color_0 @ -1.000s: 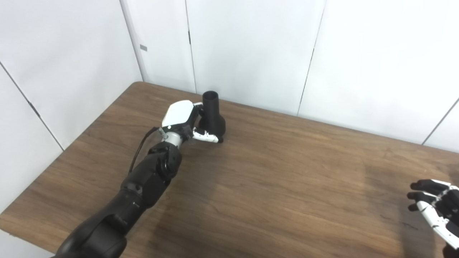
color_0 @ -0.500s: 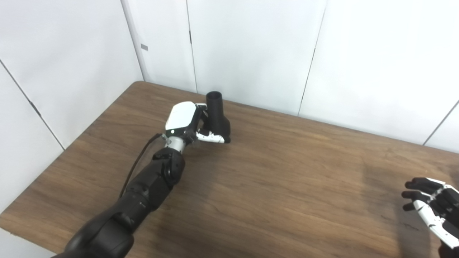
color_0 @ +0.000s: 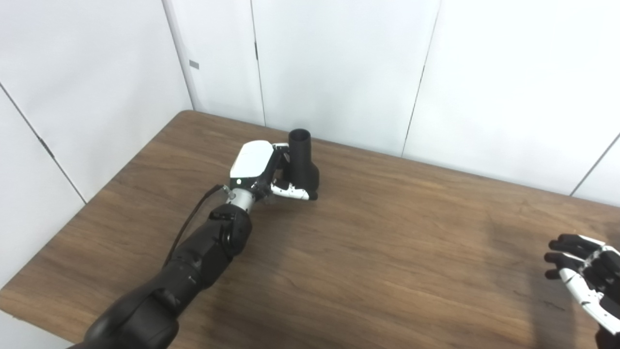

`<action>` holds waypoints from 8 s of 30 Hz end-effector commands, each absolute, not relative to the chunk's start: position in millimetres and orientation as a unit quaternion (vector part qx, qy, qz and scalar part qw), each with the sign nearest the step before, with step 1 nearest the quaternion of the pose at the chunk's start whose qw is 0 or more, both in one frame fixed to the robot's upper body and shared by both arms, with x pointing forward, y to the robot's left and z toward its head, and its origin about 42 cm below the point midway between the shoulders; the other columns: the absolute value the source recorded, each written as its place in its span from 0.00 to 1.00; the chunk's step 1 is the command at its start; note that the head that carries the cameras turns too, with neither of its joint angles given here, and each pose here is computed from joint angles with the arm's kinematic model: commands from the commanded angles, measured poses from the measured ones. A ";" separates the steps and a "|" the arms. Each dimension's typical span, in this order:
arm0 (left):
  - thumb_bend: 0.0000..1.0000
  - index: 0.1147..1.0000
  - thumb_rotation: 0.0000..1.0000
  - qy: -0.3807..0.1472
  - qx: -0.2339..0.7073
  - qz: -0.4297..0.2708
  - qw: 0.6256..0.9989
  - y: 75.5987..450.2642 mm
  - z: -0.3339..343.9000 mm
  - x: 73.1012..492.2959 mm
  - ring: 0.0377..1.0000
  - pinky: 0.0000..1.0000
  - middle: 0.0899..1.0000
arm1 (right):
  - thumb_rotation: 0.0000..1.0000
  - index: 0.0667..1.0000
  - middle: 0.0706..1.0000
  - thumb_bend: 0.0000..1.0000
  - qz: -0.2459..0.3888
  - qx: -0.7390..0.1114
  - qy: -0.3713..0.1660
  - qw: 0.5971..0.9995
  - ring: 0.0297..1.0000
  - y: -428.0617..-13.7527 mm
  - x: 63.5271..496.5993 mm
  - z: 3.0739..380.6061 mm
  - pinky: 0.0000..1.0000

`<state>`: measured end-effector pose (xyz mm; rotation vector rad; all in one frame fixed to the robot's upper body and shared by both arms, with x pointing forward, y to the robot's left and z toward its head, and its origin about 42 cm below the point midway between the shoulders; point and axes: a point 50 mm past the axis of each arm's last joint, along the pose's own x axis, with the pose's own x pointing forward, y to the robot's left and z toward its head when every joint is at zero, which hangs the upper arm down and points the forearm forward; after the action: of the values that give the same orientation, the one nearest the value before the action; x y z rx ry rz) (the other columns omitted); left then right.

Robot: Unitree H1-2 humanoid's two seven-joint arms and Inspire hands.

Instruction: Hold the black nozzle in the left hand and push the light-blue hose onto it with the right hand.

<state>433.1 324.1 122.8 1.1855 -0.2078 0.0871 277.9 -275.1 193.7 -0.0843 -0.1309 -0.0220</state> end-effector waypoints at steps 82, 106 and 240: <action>0.52 0.41 0.00 -0.216 0.484 -0.190 0.827 282.6 111.2 347.1 0.14 0.11 0.42 | 0.32 0.82 0.77 0.90 -0.363 -0.152 -0.105 0.913 0.78 -367.6 254.1 174.6 0.74; 0.49 0.48 0.00 -0.238 0.473 -0.278 0.801 236.0 85.6 323.7 0.32 0.24 0.41 | 0.39 0.82 0.79 0.95 -0.335 -0.202 -0.065 0.918 0.76 -396.3 308.6 179.3 0.71; 0.50 0.44 0.00 -0.239 0.459 -0.326 0.791 183.2 59.2 311.6 0.34 0.16 0.41 | 0.00 0.48 0.44 0.52 -0.085 -0.179 -0.206 0.958 0.41 -286.5 350.2 277.6 0.36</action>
<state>350.6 206.8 113.2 1.0655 -0.6337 -0.6055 351.9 -289.7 259.4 -0.3651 -0.3479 -0.1874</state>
